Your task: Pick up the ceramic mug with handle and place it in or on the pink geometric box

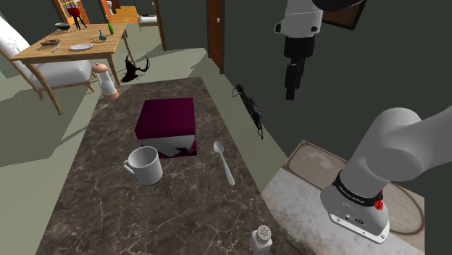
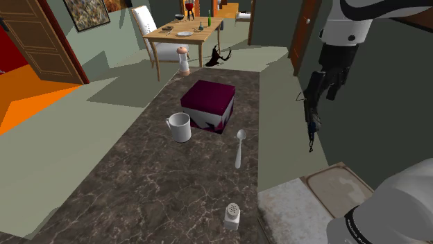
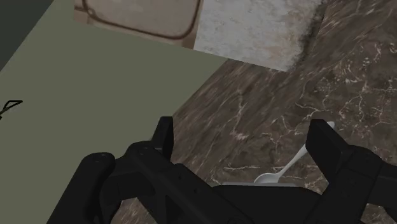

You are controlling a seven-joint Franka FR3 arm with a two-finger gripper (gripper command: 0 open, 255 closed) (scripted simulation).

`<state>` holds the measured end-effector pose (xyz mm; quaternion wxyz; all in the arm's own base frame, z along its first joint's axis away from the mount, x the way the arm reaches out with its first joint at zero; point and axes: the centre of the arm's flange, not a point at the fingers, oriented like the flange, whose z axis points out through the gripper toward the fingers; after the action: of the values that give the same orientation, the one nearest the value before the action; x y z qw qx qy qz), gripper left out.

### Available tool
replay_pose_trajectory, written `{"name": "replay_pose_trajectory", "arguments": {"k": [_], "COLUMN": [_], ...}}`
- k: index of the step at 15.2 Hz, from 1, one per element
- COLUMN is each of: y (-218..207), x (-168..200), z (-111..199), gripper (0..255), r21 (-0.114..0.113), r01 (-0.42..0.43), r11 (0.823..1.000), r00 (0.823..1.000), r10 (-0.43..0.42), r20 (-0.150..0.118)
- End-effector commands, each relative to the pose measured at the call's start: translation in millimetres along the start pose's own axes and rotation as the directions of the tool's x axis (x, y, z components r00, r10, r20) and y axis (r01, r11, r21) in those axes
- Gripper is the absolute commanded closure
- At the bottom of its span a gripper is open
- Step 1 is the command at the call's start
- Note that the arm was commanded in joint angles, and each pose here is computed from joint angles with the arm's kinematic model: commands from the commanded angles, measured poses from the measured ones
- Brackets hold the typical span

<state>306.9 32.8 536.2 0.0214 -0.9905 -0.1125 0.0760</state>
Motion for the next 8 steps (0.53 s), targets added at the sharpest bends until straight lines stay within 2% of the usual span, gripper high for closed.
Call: {"name": "replay_pose_trajectory", "arguments": {"k": [1,8], "y": [0.0,-55.4], "x": [0.0,64.7], "z": [0.0,26.4], "gripper": [0,0], "r21": [0.0,0.001], "r01": [0.0,-0.008], "r11": [1.0,1.0], "r00": [1.0,1.0], "r10": [0.0,0.008], "r20": [0.0,-0.027]}}
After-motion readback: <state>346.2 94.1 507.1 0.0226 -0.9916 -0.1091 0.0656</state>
